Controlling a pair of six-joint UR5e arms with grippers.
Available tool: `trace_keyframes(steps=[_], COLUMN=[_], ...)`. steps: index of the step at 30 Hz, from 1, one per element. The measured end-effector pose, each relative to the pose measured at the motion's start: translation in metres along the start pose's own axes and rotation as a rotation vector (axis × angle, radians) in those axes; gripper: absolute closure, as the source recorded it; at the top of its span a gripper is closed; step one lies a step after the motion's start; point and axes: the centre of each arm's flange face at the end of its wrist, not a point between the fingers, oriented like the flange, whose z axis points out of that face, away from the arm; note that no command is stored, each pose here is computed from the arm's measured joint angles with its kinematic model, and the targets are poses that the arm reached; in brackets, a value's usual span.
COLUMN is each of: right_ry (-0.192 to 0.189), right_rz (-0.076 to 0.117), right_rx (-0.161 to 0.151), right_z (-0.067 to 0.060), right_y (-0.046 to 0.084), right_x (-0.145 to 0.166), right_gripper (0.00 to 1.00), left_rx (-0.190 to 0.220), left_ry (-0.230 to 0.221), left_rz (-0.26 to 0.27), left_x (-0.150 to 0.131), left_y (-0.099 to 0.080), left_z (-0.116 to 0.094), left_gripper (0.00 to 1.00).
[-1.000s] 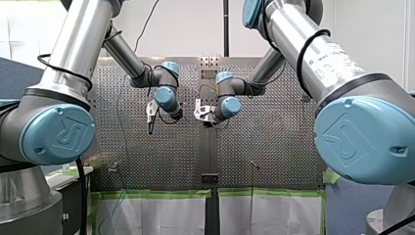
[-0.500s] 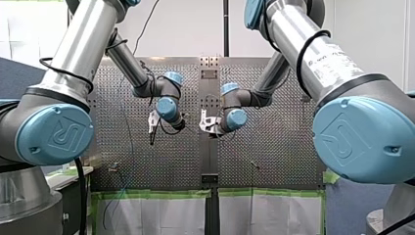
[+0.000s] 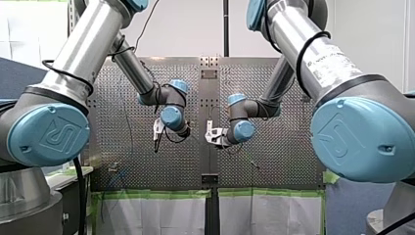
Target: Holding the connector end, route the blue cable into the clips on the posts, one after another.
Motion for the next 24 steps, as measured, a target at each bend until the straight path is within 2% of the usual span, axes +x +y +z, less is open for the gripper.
trace_keyframes(steps=[5,13,18,24], right_ry=[0.0,-0.023,-0.03,-0.007], right_rz=[0.021,0.025,0.03,0.039], right_rx=[-0.016,-0.037,-0.051,-0.066], right_z=[-0.007,-0.019,-0.019,-0.017], right_y=[0.015,0.03,0.04,0.053], right_x=[-0.016,-0.055,-0.079,-0.083], right_gripper=[1.0,1.0,1.0,1.0], left_rx=[0.009,0.063,0.079,0.076], left_ry=[-0.003,-0.002,0.005,0.007], left_rz=[-0.003,-0.027,-0.042,-0.046], left_x=[0.003,0.039,0.063,0.07], left_y=[-0.005,-0.034,-0.045,-0.05], left_z=[-0.001,-0.001,0.0,-0.002], left_gripper=[1.0,1.0,1.0,1.0])
